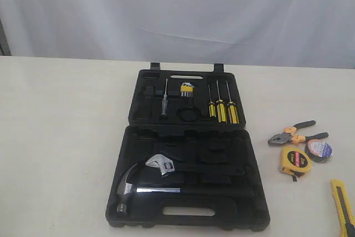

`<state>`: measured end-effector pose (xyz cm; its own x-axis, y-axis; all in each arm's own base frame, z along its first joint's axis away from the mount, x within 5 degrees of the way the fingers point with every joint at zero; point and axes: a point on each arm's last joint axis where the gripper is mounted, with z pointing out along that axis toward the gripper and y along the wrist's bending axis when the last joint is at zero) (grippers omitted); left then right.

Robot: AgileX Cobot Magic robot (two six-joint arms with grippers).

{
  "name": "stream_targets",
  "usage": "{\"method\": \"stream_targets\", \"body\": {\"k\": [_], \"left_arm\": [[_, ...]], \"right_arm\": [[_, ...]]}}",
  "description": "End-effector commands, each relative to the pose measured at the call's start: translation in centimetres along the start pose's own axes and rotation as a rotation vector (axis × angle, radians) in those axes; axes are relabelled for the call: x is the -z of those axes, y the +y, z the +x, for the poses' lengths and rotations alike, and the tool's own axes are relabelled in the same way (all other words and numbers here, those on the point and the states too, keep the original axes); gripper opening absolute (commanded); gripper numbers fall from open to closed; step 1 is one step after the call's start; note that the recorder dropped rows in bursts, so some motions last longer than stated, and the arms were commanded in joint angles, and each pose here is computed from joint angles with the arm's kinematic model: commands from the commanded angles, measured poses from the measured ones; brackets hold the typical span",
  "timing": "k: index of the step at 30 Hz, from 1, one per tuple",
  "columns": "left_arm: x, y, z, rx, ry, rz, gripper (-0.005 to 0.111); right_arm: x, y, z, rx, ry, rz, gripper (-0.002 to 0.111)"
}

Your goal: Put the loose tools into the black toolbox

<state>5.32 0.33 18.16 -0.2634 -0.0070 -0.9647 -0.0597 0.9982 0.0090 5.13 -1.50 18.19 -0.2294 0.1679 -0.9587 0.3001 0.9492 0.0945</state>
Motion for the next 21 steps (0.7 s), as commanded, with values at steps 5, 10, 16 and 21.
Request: {"method": "stream_targets", "body": {"k": [5,10,16,21], "left_arm": [[0.0,0.0,-0.1,0.001,-0.011,0.004,0.000],[0.0,0.0,-0.1,0.001,-0.011,0.004,0.000],[0.0,0.0,-0.1,0.001,-0.011,0.004,0.000],[0.0,0.0,-0.1,0.001,-0.011,0.004,0.000]], "right_arm": [[0.0,0.0,0.0,0.001,-0.011,0.005,-0.001],[0.0,0.0,0.0,0.001,-0.011,0.005,-0.001],[0.0,0.0,0.0,0.010,-0.016,0.006,-0.001],[0.1,0.1,-1.1,0.017,-0.130,-0.008,-0.001]]}}
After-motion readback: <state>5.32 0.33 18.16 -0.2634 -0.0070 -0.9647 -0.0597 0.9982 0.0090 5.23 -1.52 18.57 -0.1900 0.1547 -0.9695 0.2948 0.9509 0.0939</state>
